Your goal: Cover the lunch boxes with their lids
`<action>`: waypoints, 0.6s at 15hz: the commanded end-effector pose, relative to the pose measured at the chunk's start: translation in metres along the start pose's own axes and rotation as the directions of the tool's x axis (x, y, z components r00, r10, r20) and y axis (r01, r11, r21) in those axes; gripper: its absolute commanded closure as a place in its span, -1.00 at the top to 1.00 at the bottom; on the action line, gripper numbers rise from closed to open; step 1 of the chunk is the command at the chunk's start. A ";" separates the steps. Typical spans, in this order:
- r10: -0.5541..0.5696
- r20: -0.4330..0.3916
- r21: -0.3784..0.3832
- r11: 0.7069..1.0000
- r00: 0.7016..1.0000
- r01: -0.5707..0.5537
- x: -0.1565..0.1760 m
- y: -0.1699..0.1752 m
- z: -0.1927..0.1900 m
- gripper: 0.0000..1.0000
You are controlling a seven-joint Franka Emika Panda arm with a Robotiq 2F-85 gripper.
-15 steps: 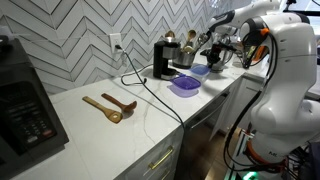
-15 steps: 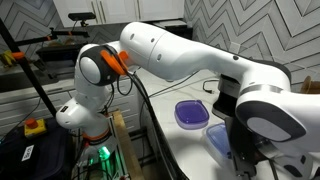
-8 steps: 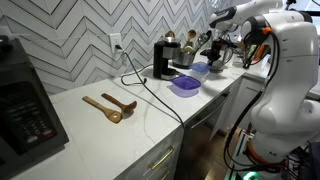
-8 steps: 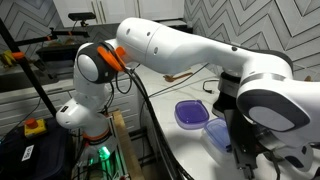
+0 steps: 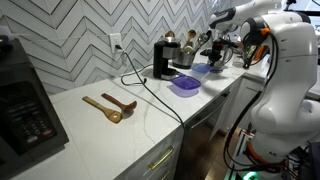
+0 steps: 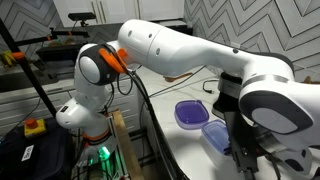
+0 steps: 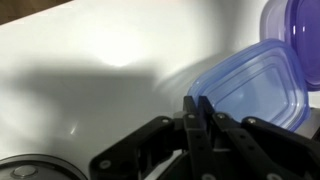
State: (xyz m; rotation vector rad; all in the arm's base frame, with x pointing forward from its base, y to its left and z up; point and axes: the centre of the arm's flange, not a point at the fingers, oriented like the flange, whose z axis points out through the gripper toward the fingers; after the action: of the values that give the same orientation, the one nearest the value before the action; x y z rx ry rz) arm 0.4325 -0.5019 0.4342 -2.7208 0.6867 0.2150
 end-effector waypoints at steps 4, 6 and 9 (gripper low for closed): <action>-0.012 0.026 0.014 1.000 1.000 0.012 0.012 0.009 0.010 -0.96; -0.014 0.029 0.012 1.000 0.999 0.013 0.014 0.010 0.011 -0.96; -0.018 0.032 0.005 1.000 0.999 0.018 0.018 0.009 0.012 -0.96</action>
State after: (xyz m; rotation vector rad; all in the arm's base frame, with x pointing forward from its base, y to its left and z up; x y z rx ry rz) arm 0.4397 -0.5058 0.4188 -2.7183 0.6807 0.2378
